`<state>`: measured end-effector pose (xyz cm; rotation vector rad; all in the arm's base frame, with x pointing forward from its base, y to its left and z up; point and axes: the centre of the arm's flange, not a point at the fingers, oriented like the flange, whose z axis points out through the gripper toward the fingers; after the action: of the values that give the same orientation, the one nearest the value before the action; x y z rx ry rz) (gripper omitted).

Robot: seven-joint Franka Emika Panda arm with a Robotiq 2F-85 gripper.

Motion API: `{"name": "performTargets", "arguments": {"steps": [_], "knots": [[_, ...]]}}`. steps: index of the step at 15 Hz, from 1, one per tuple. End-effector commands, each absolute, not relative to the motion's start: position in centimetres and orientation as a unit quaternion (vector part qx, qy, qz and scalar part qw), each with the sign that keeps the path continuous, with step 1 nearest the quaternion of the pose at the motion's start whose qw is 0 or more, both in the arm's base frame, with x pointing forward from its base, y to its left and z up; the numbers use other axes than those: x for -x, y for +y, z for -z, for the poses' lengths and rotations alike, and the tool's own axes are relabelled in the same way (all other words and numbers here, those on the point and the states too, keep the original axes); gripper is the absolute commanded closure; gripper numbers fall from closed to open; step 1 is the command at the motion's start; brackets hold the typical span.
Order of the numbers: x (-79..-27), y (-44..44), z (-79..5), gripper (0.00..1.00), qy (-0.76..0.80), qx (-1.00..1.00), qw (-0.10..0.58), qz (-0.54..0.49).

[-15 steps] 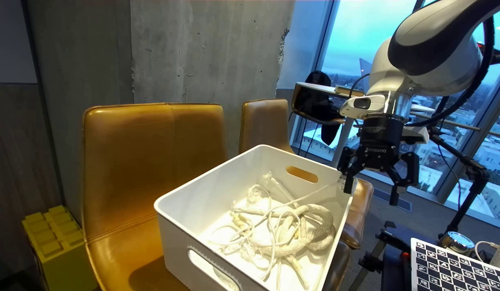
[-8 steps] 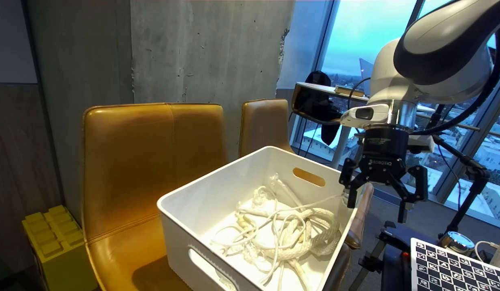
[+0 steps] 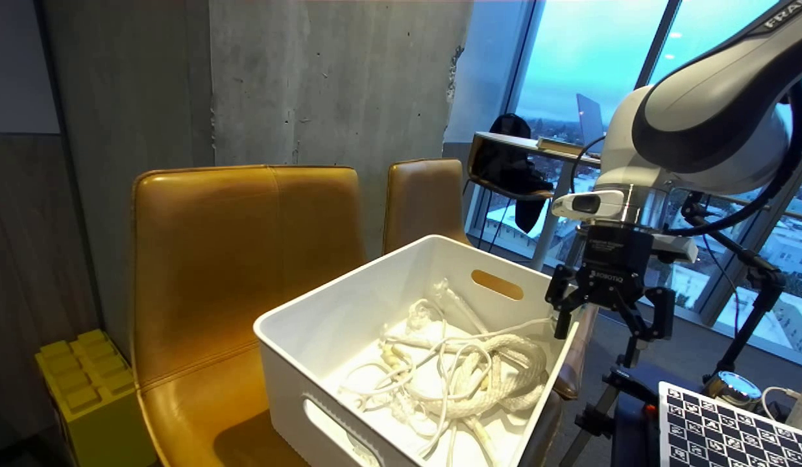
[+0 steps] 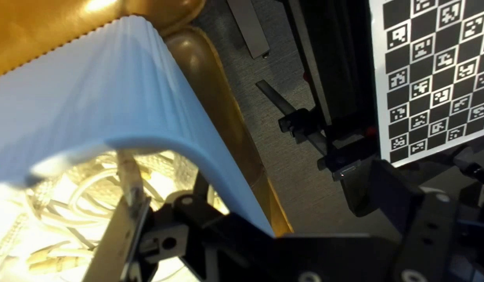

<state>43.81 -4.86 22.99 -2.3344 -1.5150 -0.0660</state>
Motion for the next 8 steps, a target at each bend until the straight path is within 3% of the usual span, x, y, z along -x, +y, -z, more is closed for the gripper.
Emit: {"name": "performTargets", "arguments": {"steps": [1,8], "knots": [[-44.2,-6.4,-23.8,0.0,-0.529,0.834,0.151,0.033],[-43.8,-10.0,-24.4,0.0,-0.52,0.843,0.13,0.032]]}}
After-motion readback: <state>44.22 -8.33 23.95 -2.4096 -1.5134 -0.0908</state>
